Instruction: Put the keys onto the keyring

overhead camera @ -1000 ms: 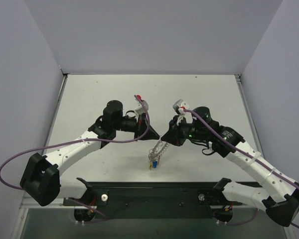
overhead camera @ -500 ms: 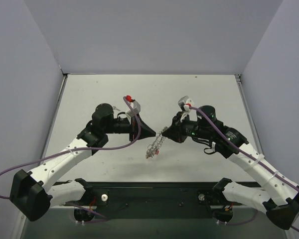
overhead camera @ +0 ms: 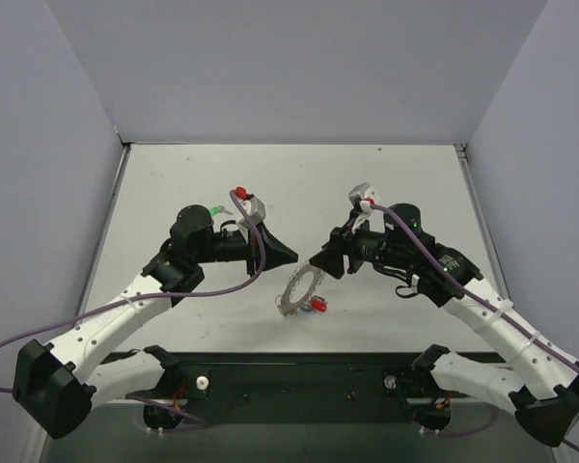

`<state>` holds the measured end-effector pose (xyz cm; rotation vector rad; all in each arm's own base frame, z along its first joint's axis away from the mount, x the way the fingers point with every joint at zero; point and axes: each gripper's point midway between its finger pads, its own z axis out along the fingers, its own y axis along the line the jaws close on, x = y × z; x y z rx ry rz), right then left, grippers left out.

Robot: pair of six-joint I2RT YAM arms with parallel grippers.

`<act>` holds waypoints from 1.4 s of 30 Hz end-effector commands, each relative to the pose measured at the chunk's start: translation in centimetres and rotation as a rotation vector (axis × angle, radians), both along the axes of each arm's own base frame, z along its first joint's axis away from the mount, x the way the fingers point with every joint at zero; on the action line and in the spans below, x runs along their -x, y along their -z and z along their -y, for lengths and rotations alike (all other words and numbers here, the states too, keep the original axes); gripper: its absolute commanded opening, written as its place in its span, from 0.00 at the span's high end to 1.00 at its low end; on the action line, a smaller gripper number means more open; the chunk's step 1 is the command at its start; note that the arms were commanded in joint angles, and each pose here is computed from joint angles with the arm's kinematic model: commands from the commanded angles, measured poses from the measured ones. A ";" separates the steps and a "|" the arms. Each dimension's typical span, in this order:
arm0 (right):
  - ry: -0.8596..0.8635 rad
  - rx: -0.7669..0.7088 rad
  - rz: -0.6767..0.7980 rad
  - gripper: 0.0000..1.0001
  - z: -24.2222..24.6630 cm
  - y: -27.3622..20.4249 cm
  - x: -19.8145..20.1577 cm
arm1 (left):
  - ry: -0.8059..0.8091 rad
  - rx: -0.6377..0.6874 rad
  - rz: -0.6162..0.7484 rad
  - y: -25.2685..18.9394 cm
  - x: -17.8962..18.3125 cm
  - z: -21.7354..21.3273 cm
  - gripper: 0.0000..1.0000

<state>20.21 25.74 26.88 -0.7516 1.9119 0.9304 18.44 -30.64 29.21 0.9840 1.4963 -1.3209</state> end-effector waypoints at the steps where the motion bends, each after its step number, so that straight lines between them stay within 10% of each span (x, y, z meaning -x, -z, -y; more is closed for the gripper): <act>1: 0.034 -0.049 0.104 0.36 0.8 -2.7 -0.5 | -0.006 0.061 0.076 -2.7 0.4 -0.3 1.00; 17: 0.100 0.058 0.045 0.20 0.9 1.6 -2.7 | -0.204 -0.050 -0.059 2.3 -2.9 -1.3 1.00; 25: 0.194 0.210 -0.142 0.15 0.6 8.2 -4.8 | -0.448 -0.111 -0.309 8.3 -7.9 -5.7 0.45; 34: 0.127 0.396 -0.204 0.18 -3.6 14.1 -4.4 | -0.806 -0.075 -0.555 13.0 -11.2 -14.2 0.32; 42: -0.021 0.370 -0.357 0.41 -7.7 16.8 -3.1 | -0.879 -0.019 -0.627 14.0 -11.6 -17.4 0.32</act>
